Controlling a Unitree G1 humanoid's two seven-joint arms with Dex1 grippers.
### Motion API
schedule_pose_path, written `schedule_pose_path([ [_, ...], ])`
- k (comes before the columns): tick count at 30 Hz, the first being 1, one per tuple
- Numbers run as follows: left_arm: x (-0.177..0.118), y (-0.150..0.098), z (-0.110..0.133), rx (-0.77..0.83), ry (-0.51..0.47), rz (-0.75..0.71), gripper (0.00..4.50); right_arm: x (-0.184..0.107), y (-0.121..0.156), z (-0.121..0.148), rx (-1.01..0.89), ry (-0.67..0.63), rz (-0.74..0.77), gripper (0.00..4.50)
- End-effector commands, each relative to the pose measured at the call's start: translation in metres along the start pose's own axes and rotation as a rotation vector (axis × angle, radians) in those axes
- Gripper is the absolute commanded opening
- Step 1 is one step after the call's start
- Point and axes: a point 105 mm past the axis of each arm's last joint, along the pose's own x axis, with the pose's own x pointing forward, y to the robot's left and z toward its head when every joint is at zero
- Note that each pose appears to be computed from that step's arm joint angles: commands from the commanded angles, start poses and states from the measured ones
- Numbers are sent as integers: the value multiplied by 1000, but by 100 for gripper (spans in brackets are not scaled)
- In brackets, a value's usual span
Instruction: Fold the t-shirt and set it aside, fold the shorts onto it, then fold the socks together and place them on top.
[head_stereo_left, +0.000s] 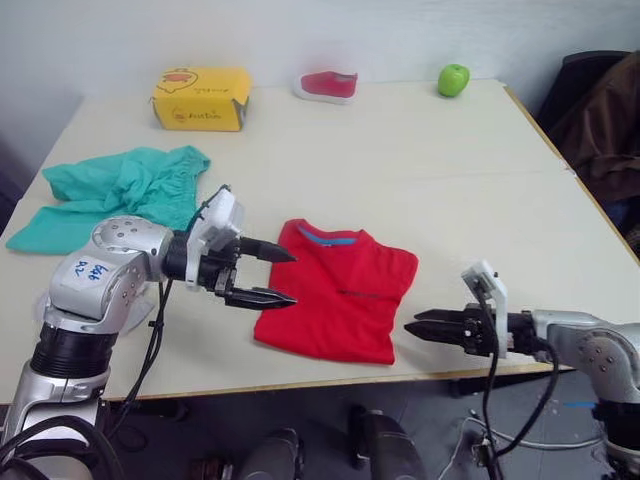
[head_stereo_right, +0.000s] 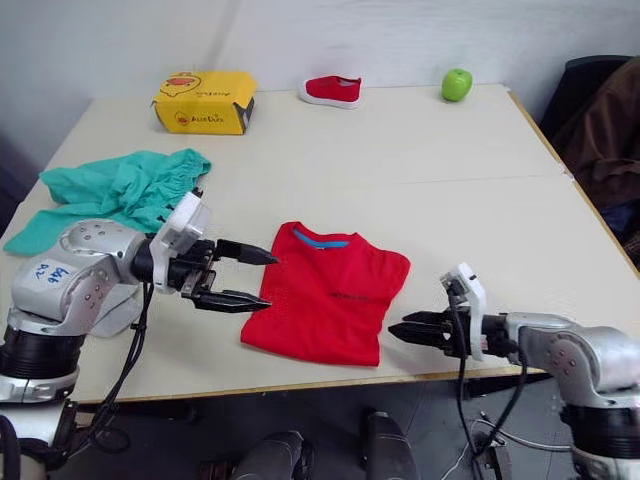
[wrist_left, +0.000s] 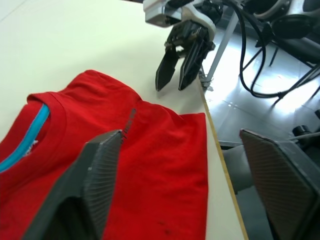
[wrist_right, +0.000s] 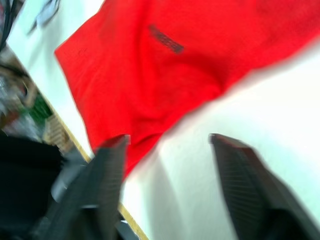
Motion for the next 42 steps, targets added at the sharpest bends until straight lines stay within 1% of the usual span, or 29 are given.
schedule_pose_path([
  [1,1,-5,6,41,-12,6,450,15,9,-1,3,21,70,434],
  [2,0,-6,6,44,-12,8,450,21,10,-2,17,32,84,443],
  [6,-1,-4,5,56,-5,29,450,42,12,-1,60,52,135,443],
  [9,-1,-2,4,79,11,41,450,58,19,6,97,46,195,443],
  [12,0,-1,5,93,12,48,450,75,31,7,97,74,259,443],
  [17,1,0,6,107,13,53,450,82,28,6,113,100,243,443],
  [20,3,1,7,111,12,55,450,83,19,9,134,91,197,380],
  [21,3,1,6,113,13,56,450,83,17,10,135,87,188,350],
  [22,4,1,6,115,14,56,450,83,15,10,134,87,181,318],
  [23,4,1,6,117,15,56,450,83,14,9,132,90,173,273],
  [24,4,1,5,119,16,56,450,83,12,8,129,93,164,245],
  [29,5,1,5,131,24,55,450,79,7,9,126,84,131,66],
  [31,5,1,5,134,25,54,450,73,0,9,120,81,97,8],
  [35,7,1,6,137,19,45,450,47,-19,14,126,62,7,3],
  [39,10,-2,7,140,10,27,450,6,-34,20,121,46,-77,3],
  [42,13,-3,7,142,4,14,450,-28,-44,24,70,68,-148,3],
])
